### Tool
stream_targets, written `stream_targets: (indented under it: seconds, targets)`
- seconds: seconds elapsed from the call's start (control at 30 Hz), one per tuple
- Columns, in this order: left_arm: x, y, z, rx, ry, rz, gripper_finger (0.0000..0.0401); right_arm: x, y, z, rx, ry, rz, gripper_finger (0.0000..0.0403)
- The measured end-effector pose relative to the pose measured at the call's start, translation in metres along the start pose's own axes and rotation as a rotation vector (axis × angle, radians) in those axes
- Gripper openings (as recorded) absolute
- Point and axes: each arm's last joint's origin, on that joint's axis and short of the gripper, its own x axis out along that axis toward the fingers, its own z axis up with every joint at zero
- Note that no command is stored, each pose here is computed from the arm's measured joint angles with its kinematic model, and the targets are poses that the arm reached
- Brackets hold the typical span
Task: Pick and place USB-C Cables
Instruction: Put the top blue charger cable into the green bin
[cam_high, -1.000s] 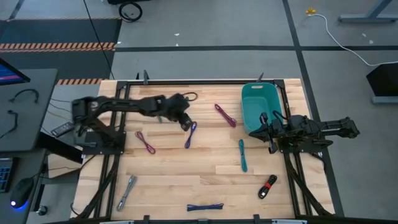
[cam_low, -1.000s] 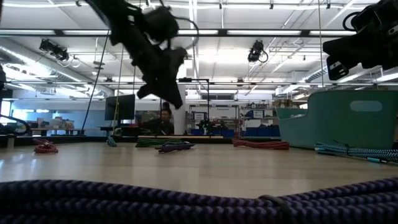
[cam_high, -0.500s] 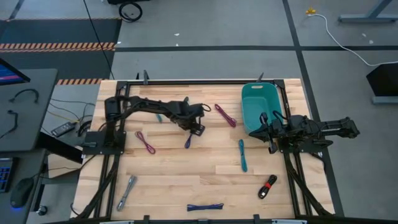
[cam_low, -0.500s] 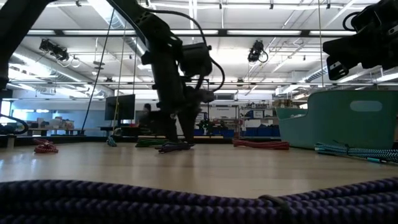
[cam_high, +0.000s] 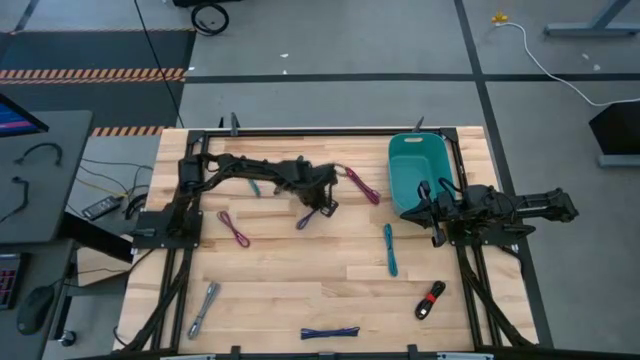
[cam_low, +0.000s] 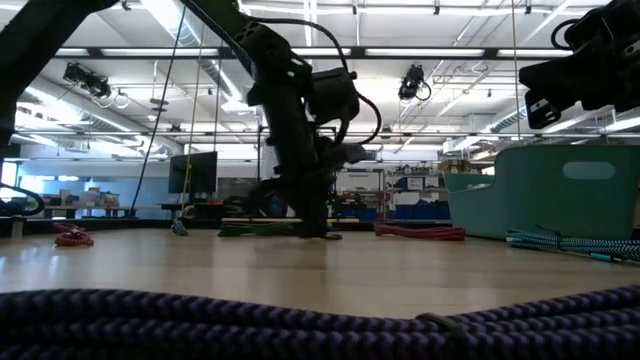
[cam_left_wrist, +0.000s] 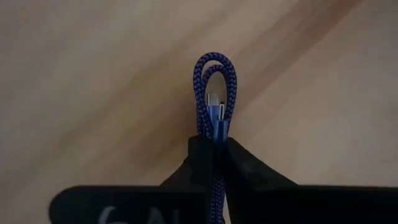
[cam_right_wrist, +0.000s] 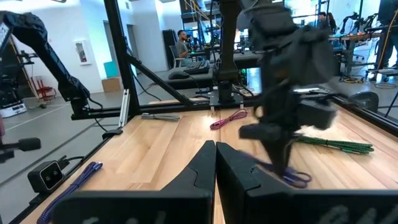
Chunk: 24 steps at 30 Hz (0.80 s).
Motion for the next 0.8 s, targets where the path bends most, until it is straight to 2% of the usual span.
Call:
stream_targets:
  seconds: [0.17,0.27,0.37,0.43,0.53,0.63,0.7,0.73,0.8]
  targets:
    - [-0.067,-0.024,0.067,0.165,-0.245,-0.165,0.0019,0.0,0.0,0.0,0.0,0.0,0.0,0.0016]
    - [-0.11,-0.039,0.102,0.279,-0.466,-0.27,0.0019,0.0,0.0,0.0,0.0,0.0,0.0,0.0016]
    - [-0.137,-0.048,0.132,0.37,-0.686,-0.367,0.0019,0.0,0.0,0.0,0.0,0.0,0.0,0.0016]
    - [-0.145,-0.053,0.15,0.418,-0.809,-0.445,0.0019,0.0,0.0,0.0,0.0,0.0,0.0,0.0016]
    - [-0.143,-0.061,0.171,0.459,-0.925,-0.53,0.0019,0.0,0.0,0.0,0.0,0.0,0.0,0.0016]
    - [-0.128,-0.068,0.186,0.491,-0.988,-0.574,0.0019,0.0,0.0,0.0,0.0,0.0,0.0,0.0016]
    - [-0.113,-0.071,0.187,0.527,-1.076,-0.649,0.0019,0.0,0.0,0.0,0.0,0.0,0.003,0.0016]
    - [-0.103,-0.069,0.186,0.544,-1.075,-0.672,0.0018,0.0,0.0,0.0,0.0,0.0,0.006,0.0016]
    - [-0.085,-0.07,0.183,0.573,-1.095,-0.676,0.0018,0.0,0.0,0.0,0.0,-0.001,0.008,0.0016]
